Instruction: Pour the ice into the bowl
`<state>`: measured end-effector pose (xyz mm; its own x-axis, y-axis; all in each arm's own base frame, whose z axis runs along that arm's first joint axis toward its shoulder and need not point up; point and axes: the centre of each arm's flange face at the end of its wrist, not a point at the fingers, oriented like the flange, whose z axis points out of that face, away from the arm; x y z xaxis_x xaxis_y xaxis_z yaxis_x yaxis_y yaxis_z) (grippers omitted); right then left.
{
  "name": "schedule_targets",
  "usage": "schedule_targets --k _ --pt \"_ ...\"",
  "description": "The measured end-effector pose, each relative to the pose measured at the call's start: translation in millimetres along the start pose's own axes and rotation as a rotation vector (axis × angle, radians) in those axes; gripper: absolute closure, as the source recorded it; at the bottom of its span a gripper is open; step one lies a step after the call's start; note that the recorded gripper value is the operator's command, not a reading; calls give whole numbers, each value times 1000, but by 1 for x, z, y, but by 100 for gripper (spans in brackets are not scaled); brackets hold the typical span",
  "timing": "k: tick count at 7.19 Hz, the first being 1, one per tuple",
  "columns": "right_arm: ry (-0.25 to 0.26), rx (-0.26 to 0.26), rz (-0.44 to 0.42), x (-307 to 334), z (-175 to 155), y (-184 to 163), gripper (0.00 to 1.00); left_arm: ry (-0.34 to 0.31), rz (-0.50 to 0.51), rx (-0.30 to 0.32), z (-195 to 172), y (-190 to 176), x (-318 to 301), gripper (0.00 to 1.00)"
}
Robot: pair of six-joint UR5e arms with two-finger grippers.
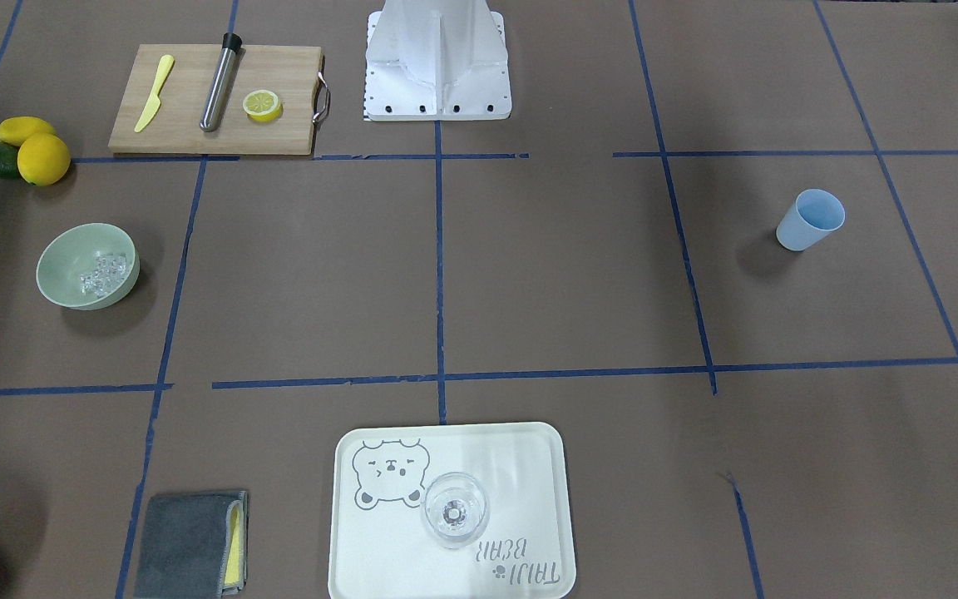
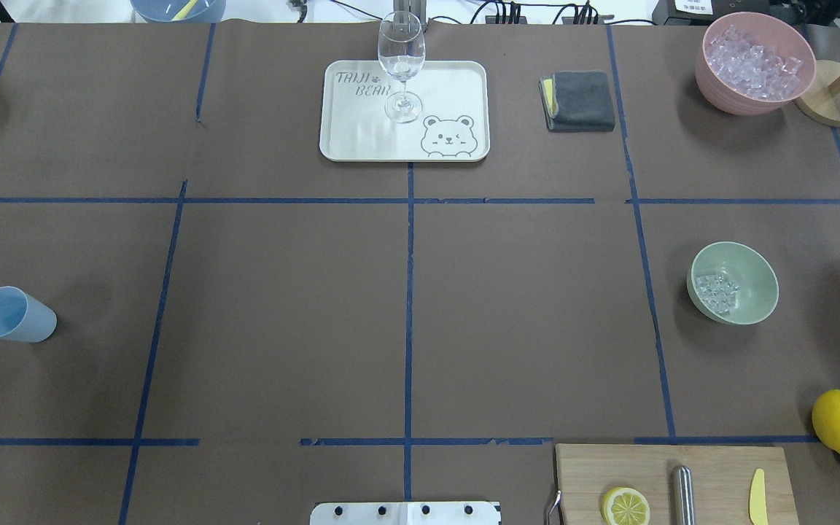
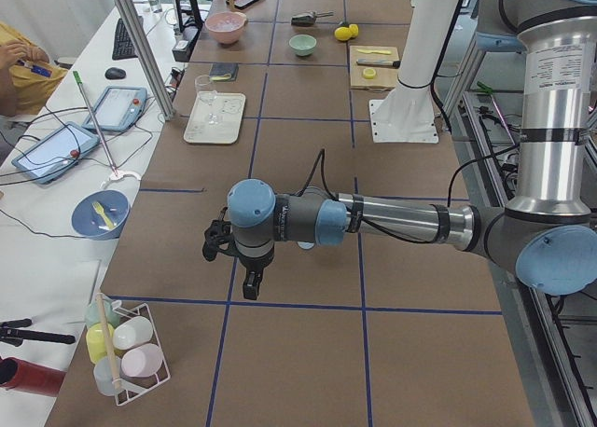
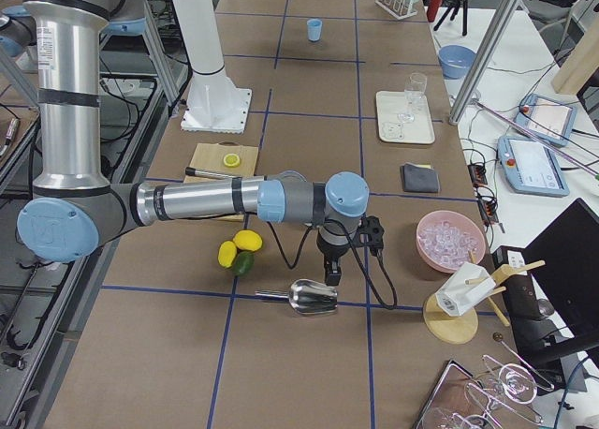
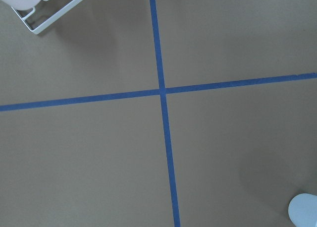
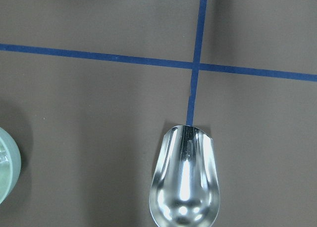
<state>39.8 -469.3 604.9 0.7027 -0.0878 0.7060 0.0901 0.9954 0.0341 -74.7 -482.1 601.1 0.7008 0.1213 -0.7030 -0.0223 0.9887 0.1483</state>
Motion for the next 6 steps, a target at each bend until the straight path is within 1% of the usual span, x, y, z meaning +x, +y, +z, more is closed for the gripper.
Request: schedule_targets --k 2,3,4,5,6 --pt "-6 0 1 -1 0 0 0 -20 17 14 -8 -16 6 0" --pt "-30 -1 5 -2 1 1 0 -23 13 12 -12 -18 8 0" --pt "-65 -5 12 -2 4 2 0 -25 -3 -1 -13 -18 7 0" --pt "-86 -7 15 -2 6 3 0 -27 -17 -11 -15 -18 6 0" --pt "-94 -8 16 -2 7 3 0 -28 -9 -14 -16 -20 6 0"
